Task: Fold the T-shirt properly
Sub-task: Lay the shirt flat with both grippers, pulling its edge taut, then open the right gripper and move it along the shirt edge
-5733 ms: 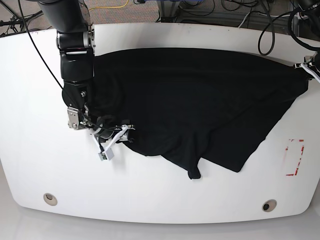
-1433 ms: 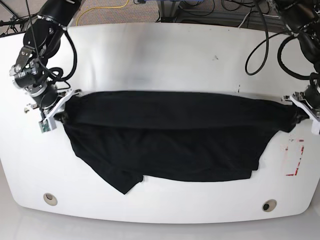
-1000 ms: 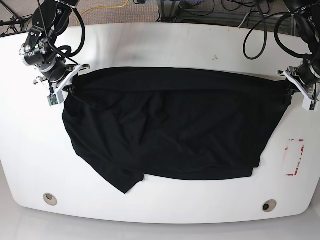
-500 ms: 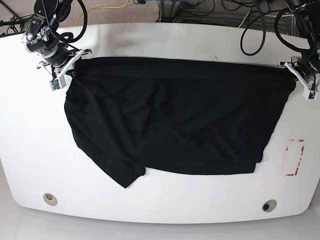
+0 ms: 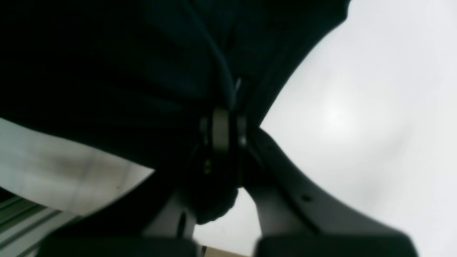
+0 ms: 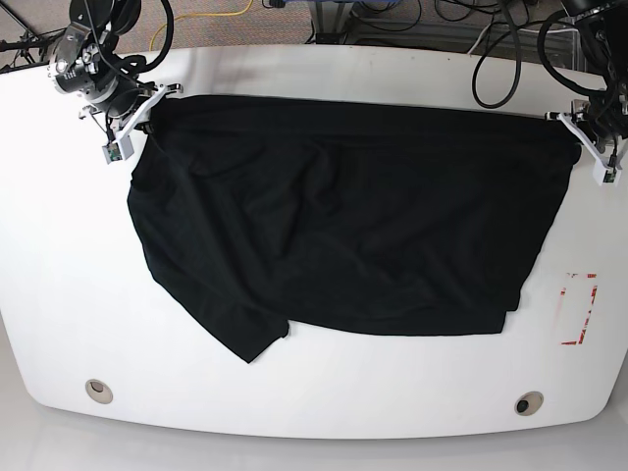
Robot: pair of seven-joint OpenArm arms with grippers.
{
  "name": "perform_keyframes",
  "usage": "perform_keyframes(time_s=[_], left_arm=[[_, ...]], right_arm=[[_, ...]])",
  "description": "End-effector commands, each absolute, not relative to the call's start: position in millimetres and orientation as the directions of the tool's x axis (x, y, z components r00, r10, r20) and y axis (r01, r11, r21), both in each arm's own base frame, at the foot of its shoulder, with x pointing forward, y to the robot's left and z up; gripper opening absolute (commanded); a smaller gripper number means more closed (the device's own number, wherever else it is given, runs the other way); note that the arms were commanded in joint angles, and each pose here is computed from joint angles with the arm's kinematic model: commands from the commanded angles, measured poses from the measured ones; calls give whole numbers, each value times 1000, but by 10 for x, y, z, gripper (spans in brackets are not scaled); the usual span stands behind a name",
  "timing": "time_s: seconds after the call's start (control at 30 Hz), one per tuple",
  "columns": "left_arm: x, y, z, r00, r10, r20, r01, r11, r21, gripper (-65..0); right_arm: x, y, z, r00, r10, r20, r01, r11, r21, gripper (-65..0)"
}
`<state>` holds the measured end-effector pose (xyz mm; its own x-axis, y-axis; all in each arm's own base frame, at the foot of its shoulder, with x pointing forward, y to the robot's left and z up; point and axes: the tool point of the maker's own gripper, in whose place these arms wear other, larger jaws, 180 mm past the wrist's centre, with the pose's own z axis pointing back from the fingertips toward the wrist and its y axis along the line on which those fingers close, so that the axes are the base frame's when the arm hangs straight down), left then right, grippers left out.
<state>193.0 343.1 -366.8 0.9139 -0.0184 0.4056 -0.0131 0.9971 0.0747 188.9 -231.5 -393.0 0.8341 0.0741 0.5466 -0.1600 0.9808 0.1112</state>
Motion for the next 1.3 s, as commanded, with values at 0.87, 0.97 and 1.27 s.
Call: perform_keyframes(time_s=[0.87,0.97,1.27], left_arm=[[1959,3188,-3678,928,-124,352,101,991,83,-78],[2025,3122,-3587,915,-136,379,117,990,73,-76],[2344,3012,-3172,836,-152,527,136,988,69,-76]], right_arm=[[2368,-2199,-3518,724,61,687,-162,983,84,-59],[2473,-2215,-3524,719,46,694,-157,983,97,-59],[3004,-2433,-3520,700,-3,714,-134,982,136,-59]])
